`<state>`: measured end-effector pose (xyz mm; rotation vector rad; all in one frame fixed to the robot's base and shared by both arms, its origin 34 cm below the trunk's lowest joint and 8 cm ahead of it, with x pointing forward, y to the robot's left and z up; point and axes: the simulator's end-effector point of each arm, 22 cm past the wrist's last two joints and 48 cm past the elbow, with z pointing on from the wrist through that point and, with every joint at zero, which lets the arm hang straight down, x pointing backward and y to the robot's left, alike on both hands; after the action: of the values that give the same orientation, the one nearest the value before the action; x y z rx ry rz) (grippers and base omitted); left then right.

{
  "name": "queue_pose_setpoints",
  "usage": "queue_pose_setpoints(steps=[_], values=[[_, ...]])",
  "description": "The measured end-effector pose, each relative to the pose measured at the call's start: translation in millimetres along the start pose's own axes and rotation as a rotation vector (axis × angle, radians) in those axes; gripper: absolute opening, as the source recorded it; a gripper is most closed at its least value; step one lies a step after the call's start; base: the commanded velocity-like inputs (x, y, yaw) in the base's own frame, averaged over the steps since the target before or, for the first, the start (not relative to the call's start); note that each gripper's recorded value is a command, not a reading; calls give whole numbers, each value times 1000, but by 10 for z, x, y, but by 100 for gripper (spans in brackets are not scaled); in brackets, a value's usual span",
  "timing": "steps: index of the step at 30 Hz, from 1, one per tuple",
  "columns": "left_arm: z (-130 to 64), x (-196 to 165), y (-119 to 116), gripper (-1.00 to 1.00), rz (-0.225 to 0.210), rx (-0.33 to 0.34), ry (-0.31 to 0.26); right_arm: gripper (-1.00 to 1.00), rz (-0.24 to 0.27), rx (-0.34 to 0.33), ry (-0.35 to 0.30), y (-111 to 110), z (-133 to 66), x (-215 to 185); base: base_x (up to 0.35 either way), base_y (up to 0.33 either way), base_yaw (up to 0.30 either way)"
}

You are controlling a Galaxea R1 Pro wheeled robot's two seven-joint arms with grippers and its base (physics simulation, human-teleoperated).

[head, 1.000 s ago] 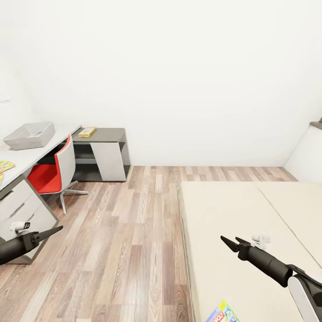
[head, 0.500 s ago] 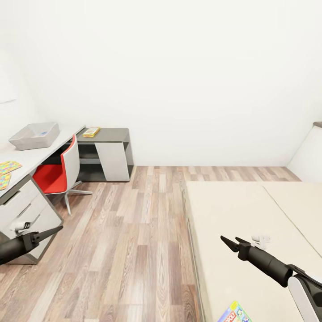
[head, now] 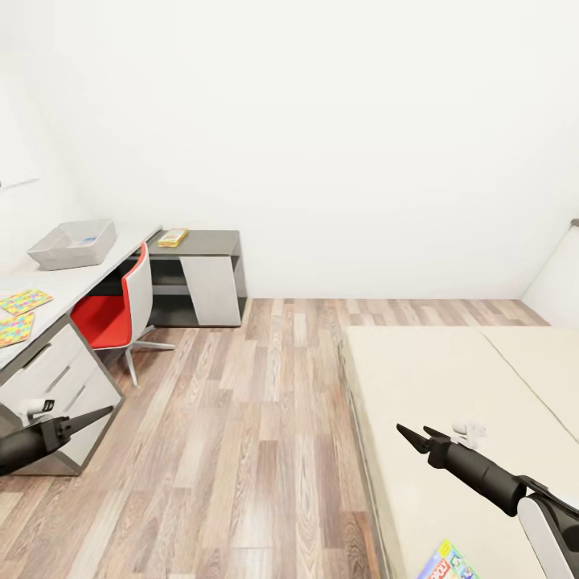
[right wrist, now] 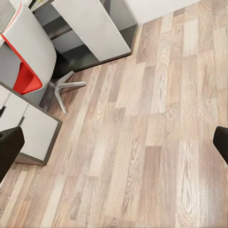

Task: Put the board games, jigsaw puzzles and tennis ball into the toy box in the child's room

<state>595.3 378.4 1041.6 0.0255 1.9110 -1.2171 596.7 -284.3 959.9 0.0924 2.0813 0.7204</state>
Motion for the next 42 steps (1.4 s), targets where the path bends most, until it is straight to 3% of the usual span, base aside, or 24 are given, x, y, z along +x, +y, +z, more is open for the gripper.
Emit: queue_pose_setpoints(steps=[27, 42], values=[[1, 2, 2, 100, 0, -1, 1, 100, -1, -1, 2, 8, 5, 7, 5, 274, 0], [-4, 0, -1, 100, 0, -1, -1, 100, -1, -2, 2, 12, 2, 8, 221, 197, 0]])
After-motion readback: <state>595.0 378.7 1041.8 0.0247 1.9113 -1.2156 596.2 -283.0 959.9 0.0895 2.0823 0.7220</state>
